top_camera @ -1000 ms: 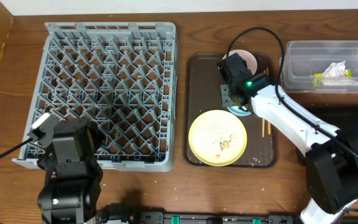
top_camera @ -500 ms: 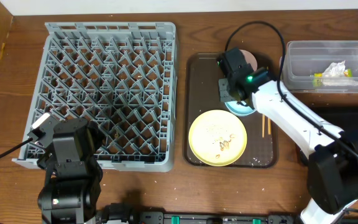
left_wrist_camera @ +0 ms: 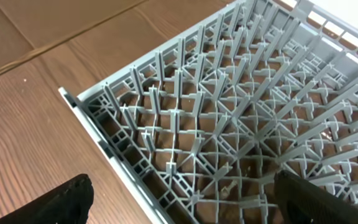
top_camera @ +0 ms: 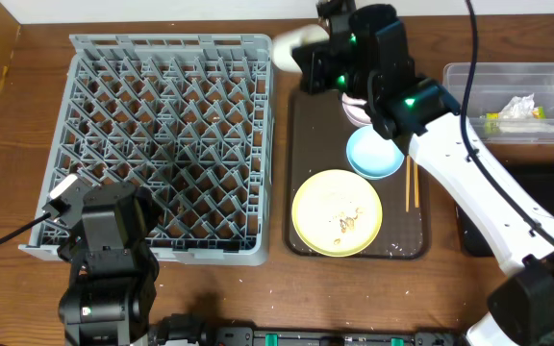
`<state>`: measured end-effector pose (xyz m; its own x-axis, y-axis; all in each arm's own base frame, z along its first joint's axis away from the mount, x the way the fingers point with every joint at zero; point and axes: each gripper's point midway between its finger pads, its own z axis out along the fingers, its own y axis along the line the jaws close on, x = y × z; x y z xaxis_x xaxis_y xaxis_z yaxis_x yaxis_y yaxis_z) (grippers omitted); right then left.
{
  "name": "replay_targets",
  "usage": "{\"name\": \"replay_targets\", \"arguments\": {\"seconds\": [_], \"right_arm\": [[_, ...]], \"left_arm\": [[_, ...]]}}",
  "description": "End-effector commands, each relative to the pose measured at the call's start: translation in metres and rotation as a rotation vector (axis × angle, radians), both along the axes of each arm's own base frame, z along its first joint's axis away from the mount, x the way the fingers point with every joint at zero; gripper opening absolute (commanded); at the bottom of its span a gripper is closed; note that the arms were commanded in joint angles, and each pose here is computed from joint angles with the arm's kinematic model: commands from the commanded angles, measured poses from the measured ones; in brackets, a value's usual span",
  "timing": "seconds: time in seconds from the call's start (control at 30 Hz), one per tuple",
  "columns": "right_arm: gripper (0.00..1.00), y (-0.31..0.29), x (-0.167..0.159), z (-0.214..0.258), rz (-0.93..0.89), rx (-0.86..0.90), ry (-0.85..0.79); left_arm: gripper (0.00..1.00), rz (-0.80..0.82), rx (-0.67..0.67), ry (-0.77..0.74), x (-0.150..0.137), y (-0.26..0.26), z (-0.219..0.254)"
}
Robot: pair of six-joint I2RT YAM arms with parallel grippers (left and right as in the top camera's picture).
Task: Sort waste into correct bins and load items into the dishwasher
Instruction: 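Grasp the white cup from the blue bowl and lift it toward the rack, then lower the white cup into the gray rack and open the right gripper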
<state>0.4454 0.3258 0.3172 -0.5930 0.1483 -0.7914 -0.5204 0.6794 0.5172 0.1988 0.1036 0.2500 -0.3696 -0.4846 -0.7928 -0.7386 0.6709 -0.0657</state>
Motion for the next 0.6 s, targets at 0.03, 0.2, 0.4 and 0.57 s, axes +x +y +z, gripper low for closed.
{"name": "replay_targets", "arguments": {"seconds": [0.03, 0.2, 0.4, 0.57], "right_arm": [[0.01, 0.055, 0.000, 0.015, 0.130, 0.288, 0.062], [0.01, 0.106, 0.000, 0.001, 0.222, 0.495, 0.116], [0.01, 0.158, -0.009, -0.047, 0.273, 0.578, 0.235], [0.01, 0.194, -0.025, -0.073, 0.327, 0.570, 0.299]], "left_arm": [[0.94, 0.014, -0.002, -0.029, 0.000, 0.001, 0.008], [0.94, 0.014, -0.002, -0.029, 0.000, 0.001, 0.008], [0.94, 0.014, -0.002, -0.029, 0.000, 0.001, 0.008], [0.94, 0.014, -0.002, -0.029, 0.000, 0.001, 0.008]]}}
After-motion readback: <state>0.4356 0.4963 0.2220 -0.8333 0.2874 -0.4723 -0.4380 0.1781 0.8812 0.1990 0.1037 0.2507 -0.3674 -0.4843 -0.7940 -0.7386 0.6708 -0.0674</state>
